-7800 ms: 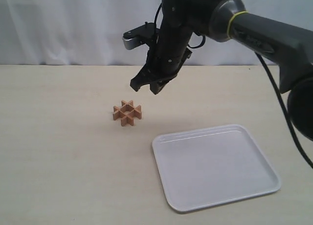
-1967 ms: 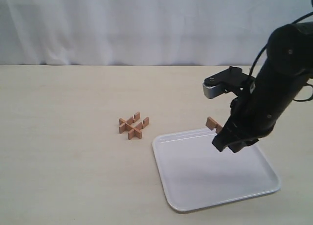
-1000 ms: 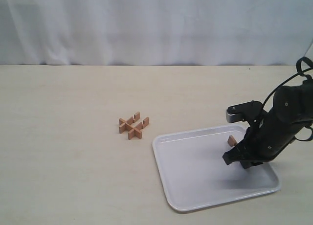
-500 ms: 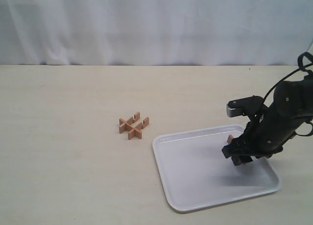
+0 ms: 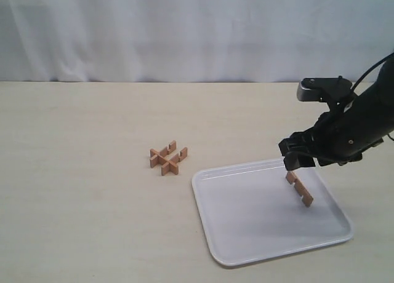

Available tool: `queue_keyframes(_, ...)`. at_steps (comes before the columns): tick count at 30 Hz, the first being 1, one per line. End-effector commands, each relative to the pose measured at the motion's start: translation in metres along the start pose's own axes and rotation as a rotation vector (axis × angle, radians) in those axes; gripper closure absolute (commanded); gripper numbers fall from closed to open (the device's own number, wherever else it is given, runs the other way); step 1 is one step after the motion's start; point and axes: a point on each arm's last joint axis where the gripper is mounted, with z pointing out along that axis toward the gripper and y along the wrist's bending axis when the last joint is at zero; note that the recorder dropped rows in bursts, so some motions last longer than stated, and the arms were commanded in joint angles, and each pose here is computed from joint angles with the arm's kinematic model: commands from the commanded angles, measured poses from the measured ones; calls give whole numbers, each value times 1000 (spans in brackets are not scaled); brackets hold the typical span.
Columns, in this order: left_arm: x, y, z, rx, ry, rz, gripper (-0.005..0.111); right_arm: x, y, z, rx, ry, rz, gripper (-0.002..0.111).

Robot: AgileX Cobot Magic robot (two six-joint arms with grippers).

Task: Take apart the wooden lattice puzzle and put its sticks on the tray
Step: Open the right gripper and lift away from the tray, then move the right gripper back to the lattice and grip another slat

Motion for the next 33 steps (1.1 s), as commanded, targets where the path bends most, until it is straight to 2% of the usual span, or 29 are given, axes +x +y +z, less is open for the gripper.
queue_keyframes(1,0,0,0,2,-9,-4,107,-4,10,-5,-105,-49,-26,54)
queue_keyframes(5,0,0,0,2,-9,-4,107,-9,17,-9,-187,-85,-68,63)
queue_keyframes(9,0,0,0,2,-9,-4,107,-21,27,-17,-192,-119,-136,65)
queue_keyframes(14,0,0,0,2,-9,-4,107,-34,60,-22,-196,-147,-247,65)
queue_keyframes(24,0,0,0,2,-9,-4,107,-57,117,-1,-79,67,-393,65)
queue_keyframes(30,0,0,0,2,-9,-4,107,-62,144,15,-67,80,-468,65)
queue_keyframes(33,0,0,0,2,-9,-4,107,-64,152,23,-70,99,-461,69)
